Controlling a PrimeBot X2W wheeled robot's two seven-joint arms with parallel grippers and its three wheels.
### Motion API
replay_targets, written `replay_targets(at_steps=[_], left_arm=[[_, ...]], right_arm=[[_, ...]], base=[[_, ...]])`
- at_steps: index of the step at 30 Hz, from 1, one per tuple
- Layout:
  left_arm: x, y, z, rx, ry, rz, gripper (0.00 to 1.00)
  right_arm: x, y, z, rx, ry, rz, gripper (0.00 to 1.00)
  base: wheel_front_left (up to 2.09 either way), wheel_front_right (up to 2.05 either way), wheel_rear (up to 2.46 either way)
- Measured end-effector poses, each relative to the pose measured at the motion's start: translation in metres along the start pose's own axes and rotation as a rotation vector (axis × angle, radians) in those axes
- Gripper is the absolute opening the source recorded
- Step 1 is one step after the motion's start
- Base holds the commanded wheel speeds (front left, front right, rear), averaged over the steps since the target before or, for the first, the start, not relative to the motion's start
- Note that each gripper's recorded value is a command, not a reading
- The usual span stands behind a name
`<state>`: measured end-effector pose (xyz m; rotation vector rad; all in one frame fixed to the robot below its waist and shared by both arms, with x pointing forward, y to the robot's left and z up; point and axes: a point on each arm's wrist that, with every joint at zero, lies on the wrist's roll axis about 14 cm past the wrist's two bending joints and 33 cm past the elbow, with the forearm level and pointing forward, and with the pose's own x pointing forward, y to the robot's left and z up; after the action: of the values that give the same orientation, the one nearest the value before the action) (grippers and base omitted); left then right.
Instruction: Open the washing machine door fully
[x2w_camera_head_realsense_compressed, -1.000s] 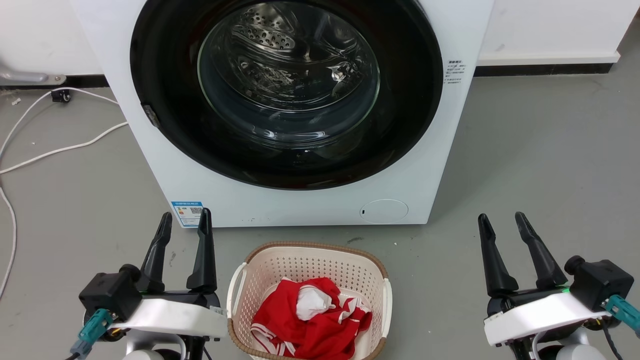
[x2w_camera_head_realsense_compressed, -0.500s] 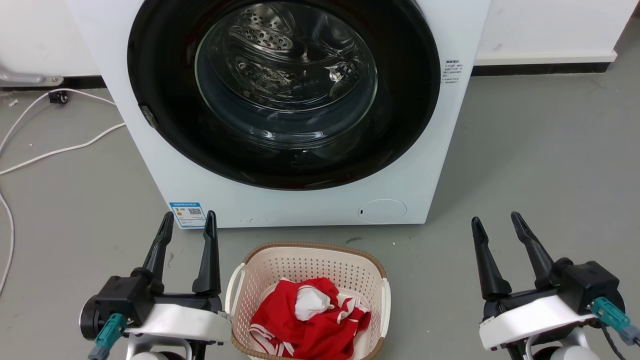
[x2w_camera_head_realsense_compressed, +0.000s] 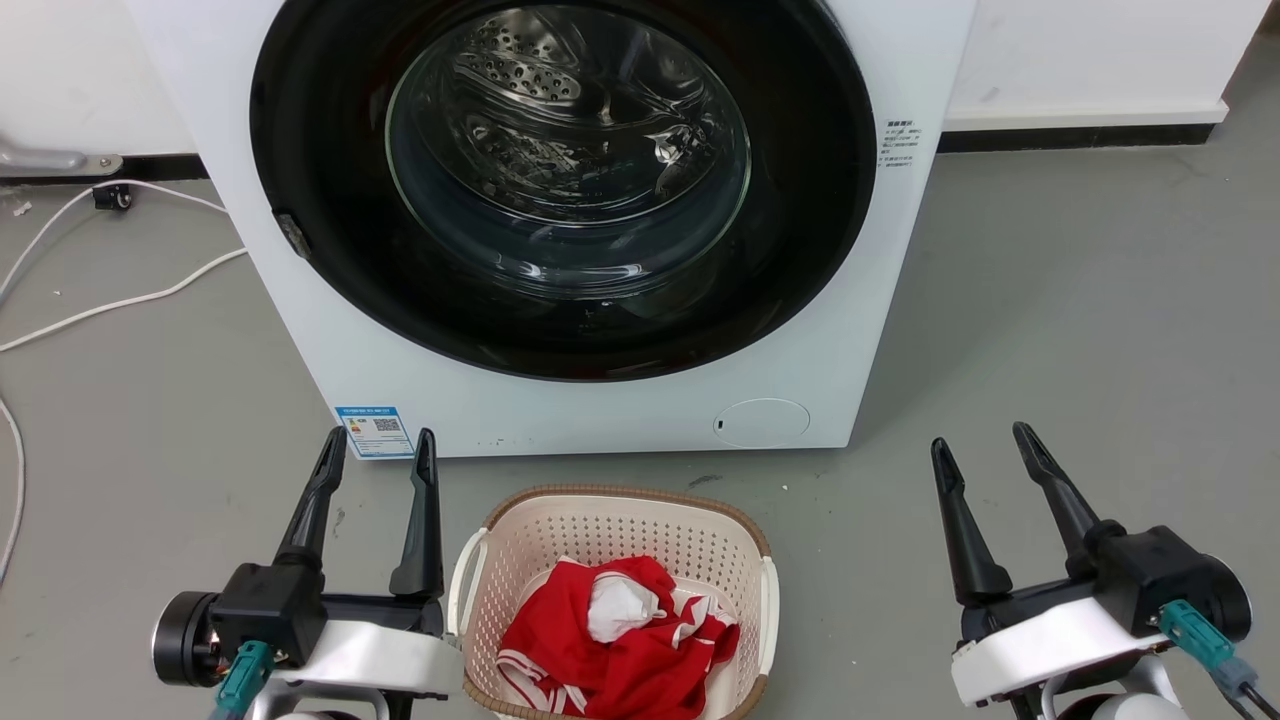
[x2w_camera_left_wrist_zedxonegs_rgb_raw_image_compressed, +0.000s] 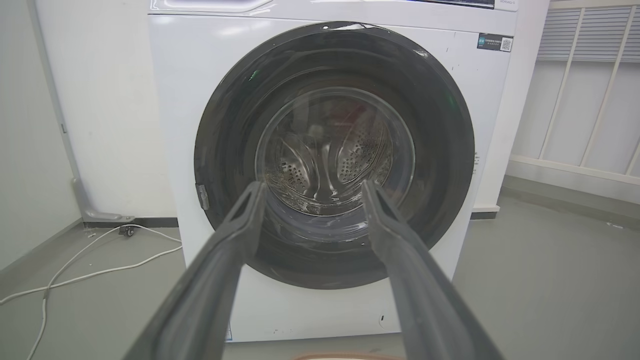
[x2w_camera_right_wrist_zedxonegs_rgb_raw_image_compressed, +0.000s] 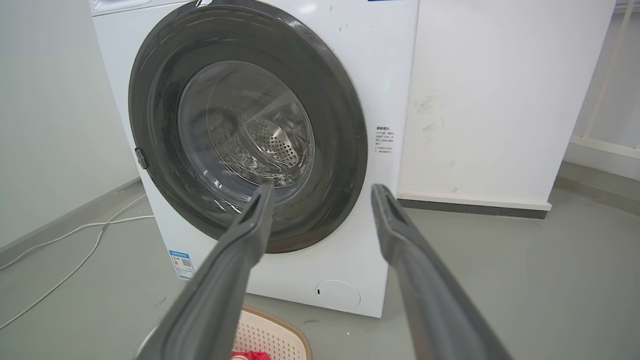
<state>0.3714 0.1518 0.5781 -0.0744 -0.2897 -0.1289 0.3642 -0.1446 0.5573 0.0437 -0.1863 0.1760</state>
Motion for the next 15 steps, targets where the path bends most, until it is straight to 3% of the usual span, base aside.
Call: replay_targets(at_steps=[15], left_arm=[[-0.0011, -0.0028, 0.0016, 0.057, -0.016, -0.013, 1.0]], right_arm=[[-0.0025, 0.0052, -0.0033, -0.071, 0.013, 0.021, 1.0]], base=[[0.0, 0.0, 0.0]])
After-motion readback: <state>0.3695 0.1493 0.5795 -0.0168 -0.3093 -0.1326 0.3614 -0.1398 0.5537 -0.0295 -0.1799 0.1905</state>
